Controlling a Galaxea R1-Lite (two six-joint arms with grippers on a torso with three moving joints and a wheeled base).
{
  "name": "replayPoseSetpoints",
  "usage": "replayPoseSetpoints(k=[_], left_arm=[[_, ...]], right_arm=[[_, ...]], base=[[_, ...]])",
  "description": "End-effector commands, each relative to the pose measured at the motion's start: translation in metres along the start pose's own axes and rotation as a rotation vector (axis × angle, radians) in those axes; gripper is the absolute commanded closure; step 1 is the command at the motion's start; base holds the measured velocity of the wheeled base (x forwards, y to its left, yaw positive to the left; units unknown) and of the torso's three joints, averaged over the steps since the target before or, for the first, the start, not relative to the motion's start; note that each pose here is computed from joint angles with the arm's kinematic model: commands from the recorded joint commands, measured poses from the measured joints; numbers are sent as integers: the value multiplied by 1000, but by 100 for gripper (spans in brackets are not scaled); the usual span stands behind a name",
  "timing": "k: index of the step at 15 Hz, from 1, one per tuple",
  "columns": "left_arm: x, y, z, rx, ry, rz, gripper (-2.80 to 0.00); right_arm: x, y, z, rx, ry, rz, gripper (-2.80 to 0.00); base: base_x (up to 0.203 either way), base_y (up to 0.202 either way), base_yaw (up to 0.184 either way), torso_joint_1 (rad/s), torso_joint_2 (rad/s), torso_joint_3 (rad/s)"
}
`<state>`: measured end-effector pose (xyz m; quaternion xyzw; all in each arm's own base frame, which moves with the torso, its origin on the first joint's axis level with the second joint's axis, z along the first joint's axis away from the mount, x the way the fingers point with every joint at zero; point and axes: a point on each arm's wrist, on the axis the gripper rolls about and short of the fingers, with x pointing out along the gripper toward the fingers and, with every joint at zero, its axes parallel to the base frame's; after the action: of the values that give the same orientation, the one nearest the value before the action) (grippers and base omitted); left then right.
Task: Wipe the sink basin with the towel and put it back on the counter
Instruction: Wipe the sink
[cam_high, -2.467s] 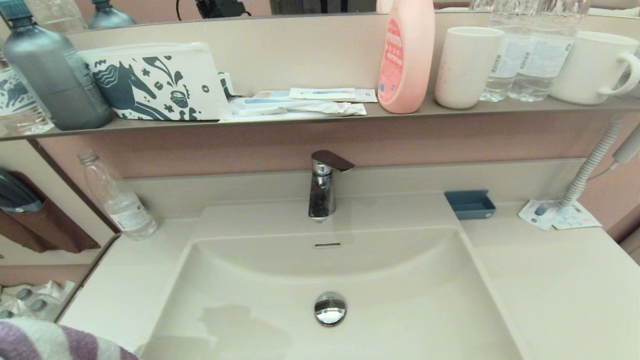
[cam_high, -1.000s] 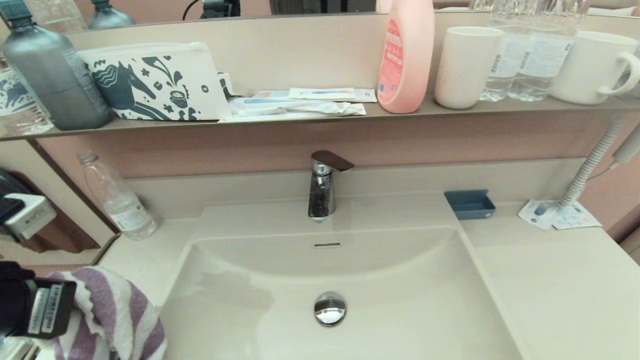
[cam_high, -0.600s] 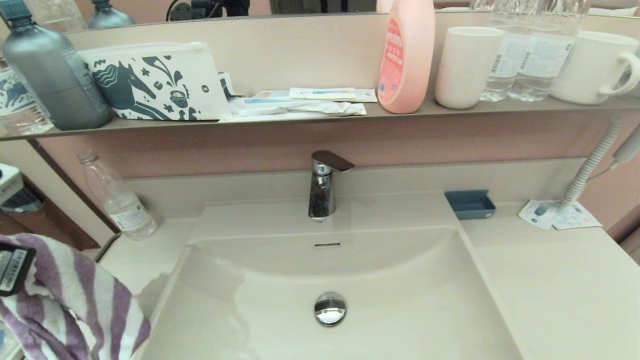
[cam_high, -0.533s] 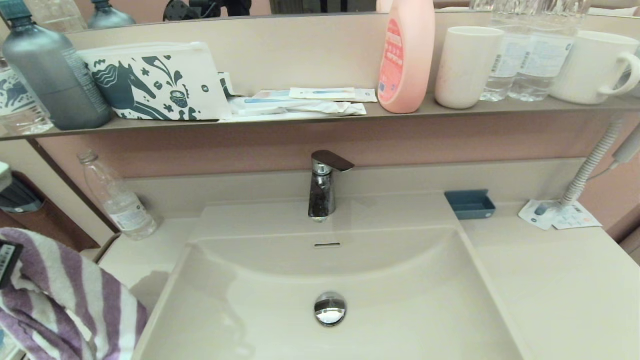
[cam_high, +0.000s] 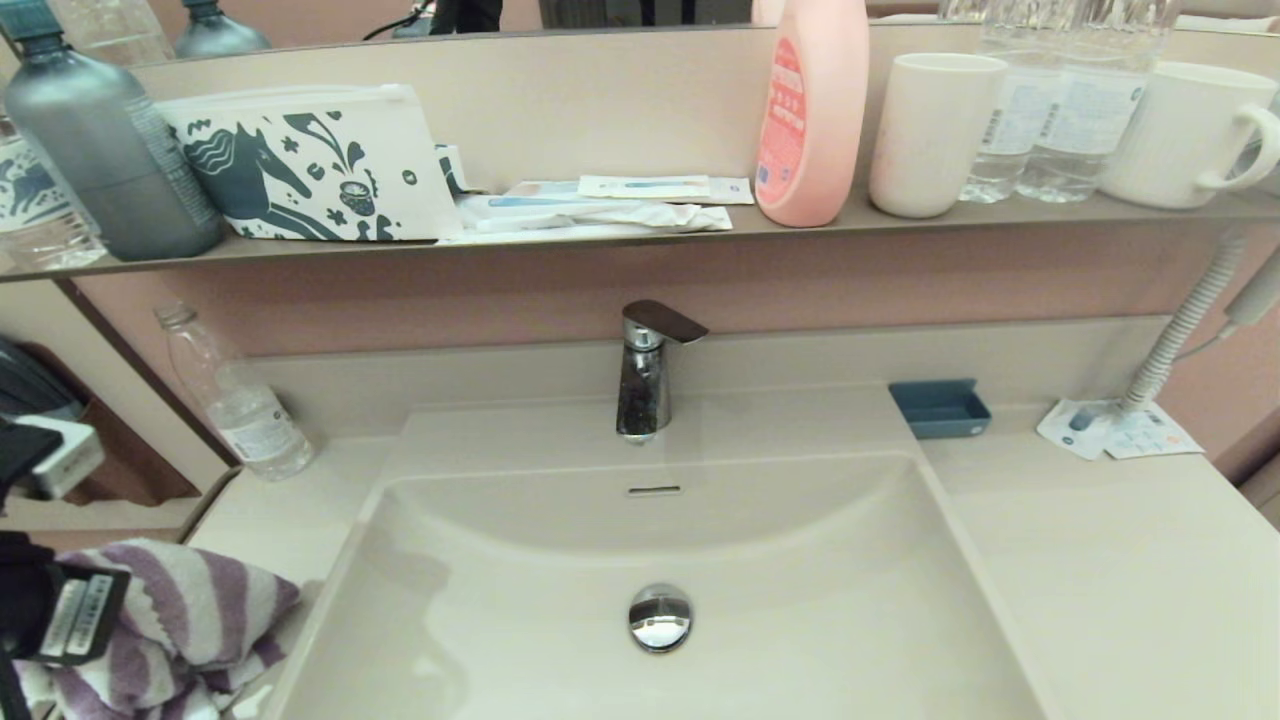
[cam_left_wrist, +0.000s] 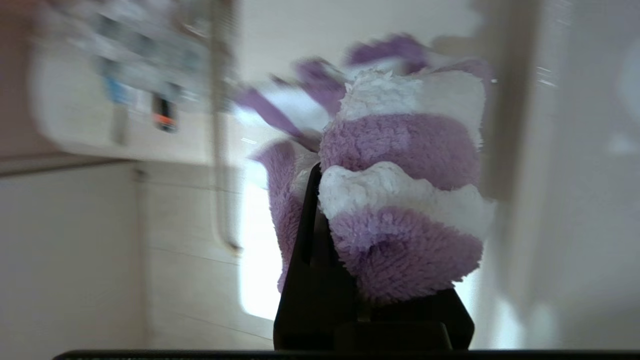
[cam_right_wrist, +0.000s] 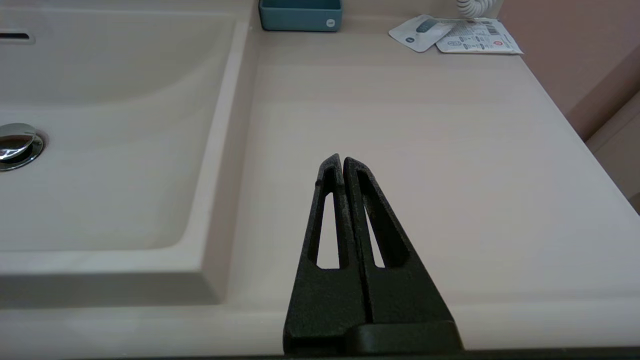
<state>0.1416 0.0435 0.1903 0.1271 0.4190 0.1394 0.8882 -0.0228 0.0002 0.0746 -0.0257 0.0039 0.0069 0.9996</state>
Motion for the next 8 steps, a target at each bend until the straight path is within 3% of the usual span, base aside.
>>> replayPoseSetpoints(k=[1, 4, 8], left_arm=[[10, -12, -8, -28, 52, -64, 0], [20, -19, -5, -105, 10, -222, 0], [45, -32, -18, -115, 13, -303, 0]], right_arm=[[0, 0, 0, -1, 1, 2, 0], [0, 0, 0, -1, 1, 2, 0], [0, 0, 0, -1, 0, 0, 0]], base=[[0, 0, 0, 0, 0, 0], [0, 0, 0, 0, 0, 0], [0, 0, 0, 0, 0, 0]])
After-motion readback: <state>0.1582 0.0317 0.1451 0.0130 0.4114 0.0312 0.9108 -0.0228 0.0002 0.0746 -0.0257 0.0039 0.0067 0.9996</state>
